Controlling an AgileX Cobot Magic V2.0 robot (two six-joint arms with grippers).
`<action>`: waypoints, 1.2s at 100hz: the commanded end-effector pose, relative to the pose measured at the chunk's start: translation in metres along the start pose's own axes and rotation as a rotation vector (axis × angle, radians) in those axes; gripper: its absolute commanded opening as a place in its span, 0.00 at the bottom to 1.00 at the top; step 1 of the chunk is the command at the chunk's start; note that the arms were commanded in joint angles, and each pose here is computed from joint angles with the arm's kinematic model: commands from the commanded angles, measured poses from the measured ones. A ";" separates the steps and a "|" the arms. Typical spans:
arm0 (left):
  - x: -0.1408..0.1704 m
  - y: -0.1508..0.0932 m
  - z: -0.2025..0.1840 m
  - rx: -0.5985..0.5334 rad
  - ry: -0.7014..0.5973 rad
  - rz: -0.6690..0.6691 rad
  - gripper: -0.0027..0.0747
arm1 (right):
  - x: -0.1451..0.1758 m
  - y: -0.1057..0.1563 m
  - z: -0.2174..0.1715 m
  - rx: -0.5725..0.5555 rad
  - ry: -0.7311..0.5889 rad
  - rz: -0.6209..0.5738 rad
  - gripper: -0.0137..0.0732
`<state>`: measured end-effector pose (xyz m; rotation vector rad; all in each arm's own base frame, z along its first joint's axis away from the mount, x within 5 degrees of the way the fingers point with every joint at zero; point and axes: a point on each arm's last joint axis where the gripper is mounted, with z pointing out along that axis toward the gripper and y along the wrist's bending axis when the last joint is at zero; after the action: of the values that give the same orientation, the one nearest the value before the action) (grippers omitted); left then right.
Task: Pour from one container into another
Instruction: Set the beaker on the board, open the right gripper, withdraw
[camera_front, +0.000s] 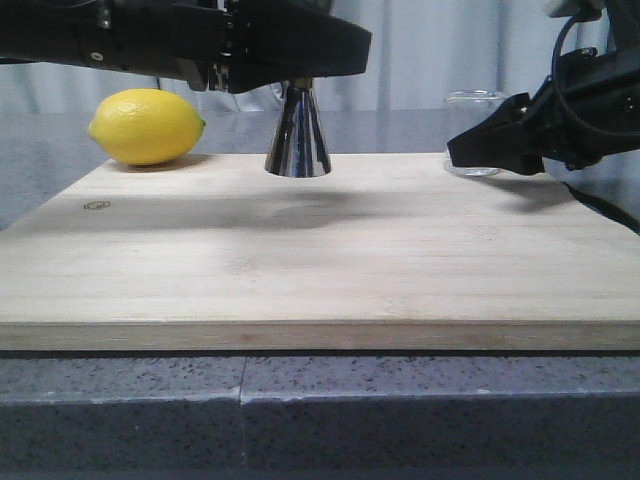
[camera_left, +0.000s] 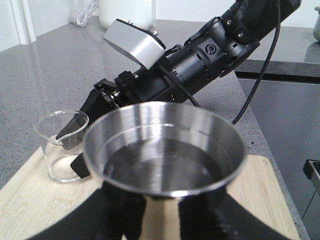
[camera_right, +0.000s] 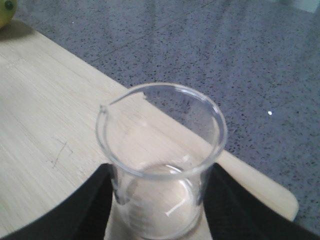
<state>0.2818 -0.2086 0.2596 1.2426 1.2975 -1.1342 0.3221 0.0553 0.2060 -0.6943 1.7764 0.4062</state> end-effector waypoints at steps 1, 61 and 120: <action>-0.033 -0.008 -0.001 0.042 -0.154 0.029 0.34 | -0.020 -0.002 -0.004 0.013 -0.075 -0.019 0.50; -0.033 -0.008 -0.001 0.042 -0.154 0.029 0.34 | -0.024 0.009 -0.013 -0.041 0.027 0.054 0.79; -0.033 -0.008 -0.001 0.042 -0.154 0.029 0.34 | -0.041 0.046 -0.097 0.200 0.058 0.162 0.79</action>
<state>0.2818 -0.2086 0.2596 1.2426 1.2975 -1.1342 0.2427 0.0441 0.2519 -0.4705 1.9792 0.3053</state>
